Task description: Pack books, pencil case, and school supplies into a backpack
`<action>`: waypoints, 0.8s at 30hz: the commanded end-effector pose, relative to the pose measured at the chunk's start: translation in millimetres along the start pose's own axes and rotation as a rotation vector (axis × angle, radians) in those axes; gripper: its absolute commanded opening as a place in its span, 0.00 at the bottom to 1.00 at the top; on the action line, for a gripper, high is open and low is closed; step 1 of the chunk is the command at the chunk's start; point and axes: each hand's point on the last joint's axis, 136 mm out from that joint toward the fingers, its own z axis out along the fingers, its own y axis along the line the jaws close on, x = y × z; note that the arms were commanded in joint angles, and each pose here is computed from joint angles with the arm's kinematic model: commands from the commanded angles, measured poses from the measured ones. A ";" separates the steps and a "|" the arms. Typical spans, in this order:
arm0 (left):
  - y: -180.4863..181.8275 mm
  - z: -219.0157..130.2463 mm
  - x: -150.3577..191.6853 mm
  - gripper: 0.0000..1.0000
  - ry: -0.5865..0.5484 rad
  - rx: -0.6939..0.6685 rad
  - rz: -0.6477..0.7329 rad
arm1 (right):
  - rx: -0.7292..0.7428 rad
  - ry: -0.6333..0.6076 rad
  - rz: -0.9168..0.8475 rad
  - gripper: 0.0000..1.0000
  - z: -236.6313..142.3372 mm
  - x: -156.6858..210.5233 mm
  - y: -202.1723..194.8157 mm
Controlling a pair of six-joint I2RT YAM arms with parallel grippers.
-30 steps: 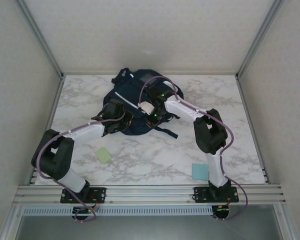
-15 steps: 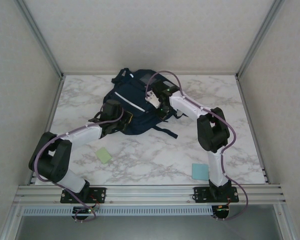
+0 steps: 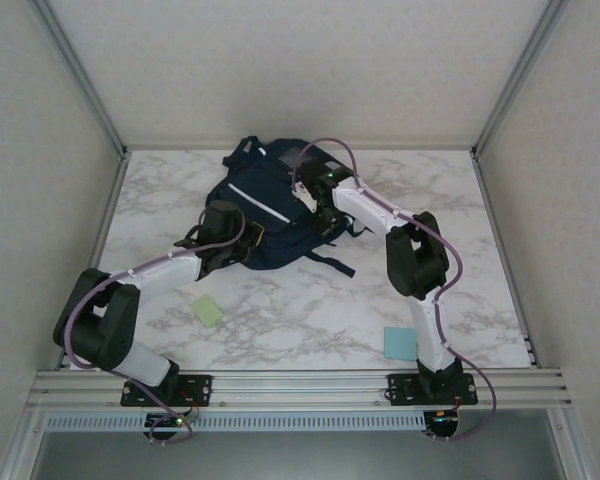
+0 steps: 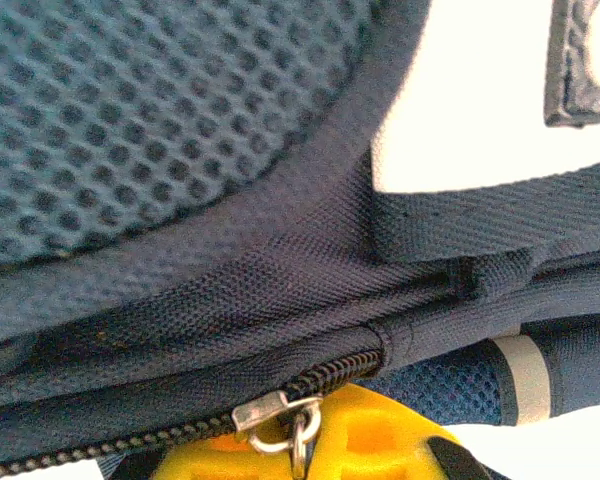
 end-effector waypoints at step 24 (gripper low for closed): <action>24.4 -65.6 -31.6 0.26 -0.167 -0.213 0.418 | -0.428 -0.373 0.568 0.53 -72.4 -59.8 45.7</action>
